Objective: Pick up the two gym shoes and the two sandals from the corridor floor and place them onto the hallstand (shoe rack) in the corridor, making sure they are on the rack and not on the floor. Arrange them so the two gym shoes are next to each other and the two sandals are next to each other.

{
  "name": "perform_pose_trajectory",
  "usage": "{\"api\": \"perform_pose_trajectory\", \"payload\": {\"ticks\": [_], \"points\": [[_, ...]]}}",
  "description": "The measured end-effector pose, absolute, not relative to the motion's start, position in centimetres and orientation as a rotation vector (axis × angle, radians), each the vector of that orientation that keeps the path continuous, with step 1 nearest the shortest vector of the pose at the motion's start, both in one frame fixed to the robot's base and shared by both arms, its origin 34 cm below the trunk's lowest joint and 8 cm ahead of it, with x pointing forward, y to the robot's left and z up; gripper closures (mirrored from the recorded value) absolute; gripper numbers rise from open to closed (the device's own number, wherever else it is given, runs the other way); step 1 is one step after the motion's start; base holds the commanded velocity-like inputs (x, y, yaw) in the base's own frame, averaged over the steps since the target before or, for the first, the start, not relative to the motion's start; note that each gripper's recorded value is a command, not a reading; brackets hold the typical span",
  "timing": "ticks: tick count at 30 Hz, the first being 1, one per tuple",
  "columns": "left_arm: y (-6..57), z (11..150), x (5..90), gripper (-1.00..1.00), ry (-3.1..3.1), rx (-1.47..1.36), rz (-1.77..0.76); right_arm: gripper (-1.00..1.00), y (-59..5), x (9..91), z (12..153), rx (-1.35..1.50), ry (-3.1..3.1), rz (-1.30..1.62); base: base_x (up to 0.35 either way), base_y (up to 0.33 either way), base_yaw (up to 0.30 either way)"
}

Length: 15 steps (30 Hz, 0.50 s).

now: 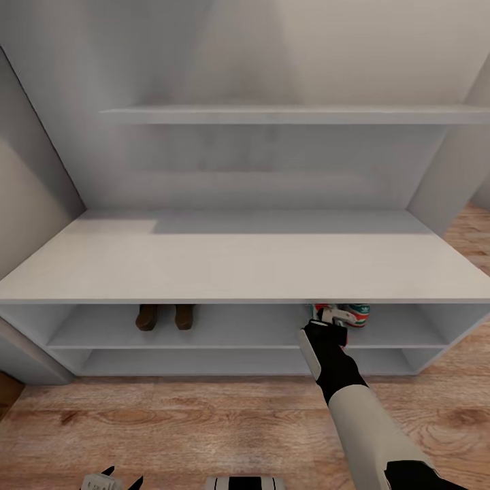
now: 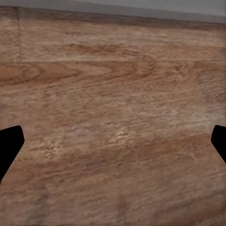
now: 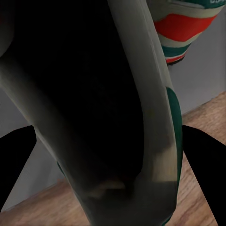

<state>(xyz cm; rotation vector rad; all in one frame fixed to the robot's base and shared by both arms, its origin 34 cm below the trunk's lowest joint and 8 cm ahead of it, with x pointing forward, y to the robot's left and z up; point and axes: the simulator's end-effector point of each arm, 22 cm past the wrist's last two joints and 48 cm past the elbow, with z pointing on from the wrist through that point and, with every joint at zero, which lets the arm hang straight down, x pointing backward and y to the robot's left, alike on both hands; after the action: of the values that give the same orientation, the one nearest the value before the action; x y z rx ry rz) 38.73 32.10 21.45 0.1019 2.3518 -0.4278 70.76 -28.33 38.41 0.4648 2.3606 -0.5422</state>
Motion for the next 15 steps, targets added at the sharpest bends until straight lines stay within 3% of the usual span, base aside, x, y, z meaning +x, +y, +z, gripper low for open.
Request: {"api": "perform_pose_trajectory", "payload": {"ticks": [6,15], "points": [[32.11,21.46,38.73,-1.00,2.352,0.101,-0.428,1.00,-28.47,70.65,38.40,0.455,2.364,-0.556,0.158,0.000,0.000],[32.02,21.43,38.71,-1.00,2.352,0.101,-0.429,1.00,-28.38,70.76,38.40,0.458,2.359,-0.549,0.027,0.000,0.000]]}}
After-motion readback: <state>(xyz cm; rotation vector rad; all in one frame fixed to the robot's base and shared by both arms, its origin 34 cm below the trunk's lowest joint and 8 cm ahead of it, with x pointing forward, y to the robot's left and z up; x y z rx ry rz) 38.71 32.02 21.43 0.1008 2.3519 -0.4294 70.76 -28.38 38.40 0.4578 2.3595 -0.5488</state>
